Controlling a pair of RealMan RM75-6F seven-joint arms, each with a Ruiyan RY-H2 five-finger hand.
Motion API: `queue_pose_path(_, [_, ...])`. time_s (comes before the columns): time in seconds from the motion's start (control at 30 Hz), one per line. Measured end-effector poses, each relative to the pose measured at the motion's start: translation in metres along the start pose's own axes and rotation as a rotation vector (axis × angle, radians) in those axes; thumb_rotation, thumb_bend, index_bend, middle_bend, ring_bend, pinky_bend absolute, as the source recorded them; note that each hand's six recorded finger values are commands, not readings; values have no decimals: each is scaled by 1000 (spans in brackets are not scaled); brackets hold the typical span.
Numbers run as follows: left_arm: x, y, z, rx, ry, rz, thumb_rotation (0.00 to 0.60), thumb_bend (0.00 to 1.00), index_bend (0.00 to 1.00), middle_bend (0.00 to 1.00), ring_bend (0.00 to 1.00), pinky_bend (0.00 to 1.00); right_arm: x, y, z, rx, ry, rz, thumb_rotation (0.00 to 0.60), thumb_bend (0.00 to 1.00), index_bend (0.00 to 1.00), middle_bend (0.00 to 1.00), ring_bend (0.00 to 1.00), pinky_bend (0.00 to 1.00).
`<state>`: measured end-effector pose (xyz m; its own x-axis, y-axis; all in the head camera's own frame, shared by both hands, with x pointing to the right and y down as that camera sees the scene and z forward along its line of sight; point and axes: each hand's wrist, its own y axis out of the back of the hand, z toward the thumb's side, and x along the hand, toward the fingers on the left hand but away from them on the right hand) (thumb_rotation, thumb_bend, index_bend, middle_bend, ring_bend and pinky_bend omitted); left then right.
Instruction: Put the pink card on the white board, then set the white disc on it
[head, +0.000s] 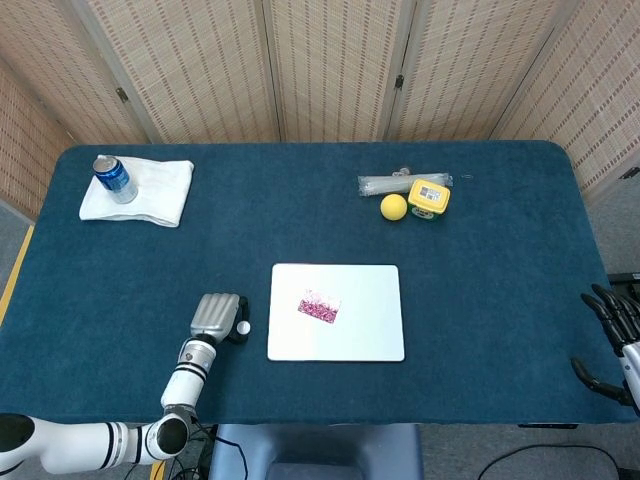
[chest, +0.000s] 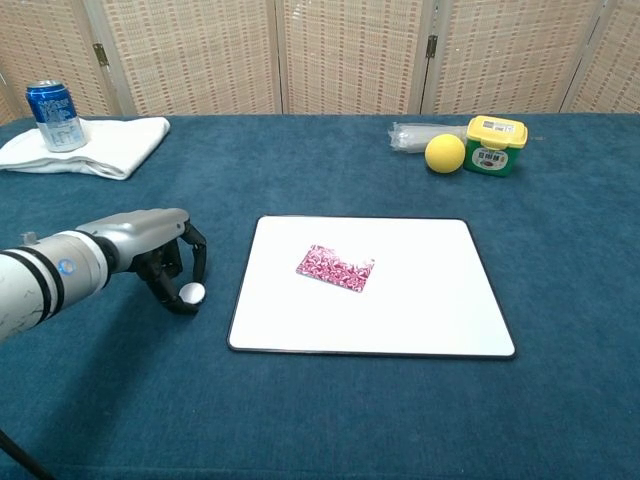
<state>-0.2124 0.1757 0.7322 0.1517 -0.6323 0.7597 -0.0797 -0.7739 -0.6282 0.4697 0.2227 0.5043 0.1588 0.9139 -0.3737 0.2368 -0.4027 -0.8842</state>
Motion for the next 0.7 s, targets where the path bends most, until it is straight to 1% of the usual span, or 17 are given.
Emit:
queue_pose_path(0.3, [-13, 15, 11, -34, -24, 4, 600, 239, 598, 1000, 1000, 1000, 1, 2, 1, -5, 4, -7, 600, 263, 0, 0, 0, 0])
queue_pose_path(0.43, [-20, 28, 22, -48, -43, 11, 600, 239, 596, 1000, 1000, 1000, 0, 2, -1, -11, -2, -5, 600, 263, 0, 0, 0, 0])
queue_pose_path(0.57, [-20, 44, 38, -6, -68, 38, 600, 239, 595, 1000, 1000, 1000, -1, 6, -4, -29, -13, -16, 600, 264, 0, 0, 0, 0])
queue_pose_path(0.7, [-14, 59, 63, 35, -100, 60, 600, 239, 595, 1000, 1000, 1000, -1, 15, -12, -61, -37, -46, 600, 264, 0, 0, 0, 0])
